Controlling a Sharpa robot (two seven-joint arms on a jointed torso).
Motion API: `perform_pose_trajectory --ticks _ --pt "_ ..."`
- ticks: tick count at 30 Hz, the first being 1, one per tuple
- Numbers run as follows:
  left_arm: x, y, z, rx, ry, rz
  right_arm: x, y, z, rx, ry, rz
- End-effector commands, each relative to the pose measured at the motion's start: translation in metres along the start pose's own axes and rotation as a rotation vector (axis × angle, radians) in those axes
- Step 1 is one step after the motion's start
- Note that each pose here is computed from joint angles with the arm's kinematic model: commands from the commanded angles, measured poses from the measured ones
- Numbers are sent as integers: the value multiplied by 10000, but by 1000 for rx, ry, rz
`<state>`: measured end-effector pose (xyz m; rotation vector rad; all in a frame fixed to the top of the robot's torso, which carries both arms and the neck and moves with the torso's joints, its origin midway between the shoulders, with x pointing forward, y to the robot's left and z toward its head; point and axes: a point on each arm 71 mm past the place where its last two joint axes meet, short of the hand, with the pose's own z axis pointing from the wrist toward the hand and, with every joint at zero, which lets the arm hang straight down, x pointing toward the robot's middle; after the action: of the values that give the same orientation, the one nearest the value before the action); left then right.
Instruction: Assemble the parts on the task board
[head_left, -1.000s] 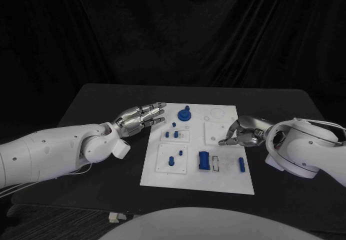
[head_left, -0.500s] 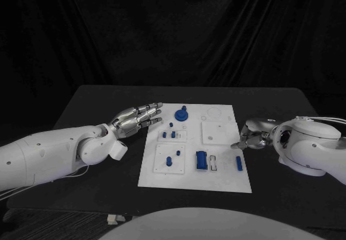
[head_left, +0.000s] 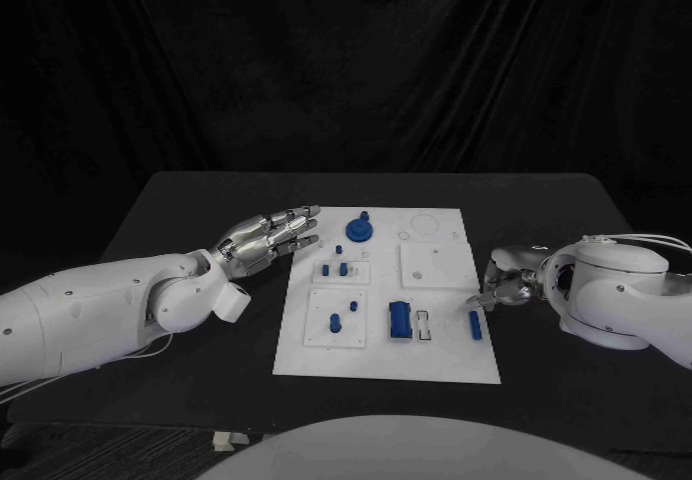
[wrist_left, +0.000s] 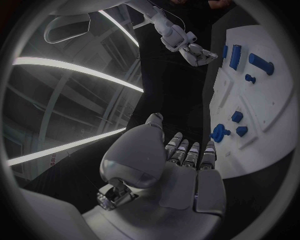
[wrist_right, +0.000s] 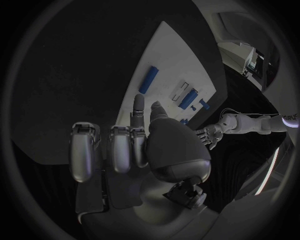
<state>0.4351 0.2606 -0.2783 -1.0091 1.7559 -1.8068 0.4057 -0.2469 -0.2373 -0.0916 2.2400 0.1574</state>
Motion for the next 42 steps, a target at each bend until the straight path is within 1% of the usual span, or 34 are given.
perform_pose_trajectory --ticks 1,6,17,23,31,42 --pt "15 -9 9 23 1 -7 68 -29 24 37 63 -16" --pt "23 -2 16 21 5 -9 99 -27 58 42 84 -26" --pt "35 17 23 14 11 -14 179 -17 118 46 106 -16" --pt "41 29 25 10 14 -16 211 -13 156 48 111 10" --pt "47 49 23 6 16 -20 221 41 196 41 98 34" --pt "48 80 5 -1 17 -26 253 125 239 27 114 43"
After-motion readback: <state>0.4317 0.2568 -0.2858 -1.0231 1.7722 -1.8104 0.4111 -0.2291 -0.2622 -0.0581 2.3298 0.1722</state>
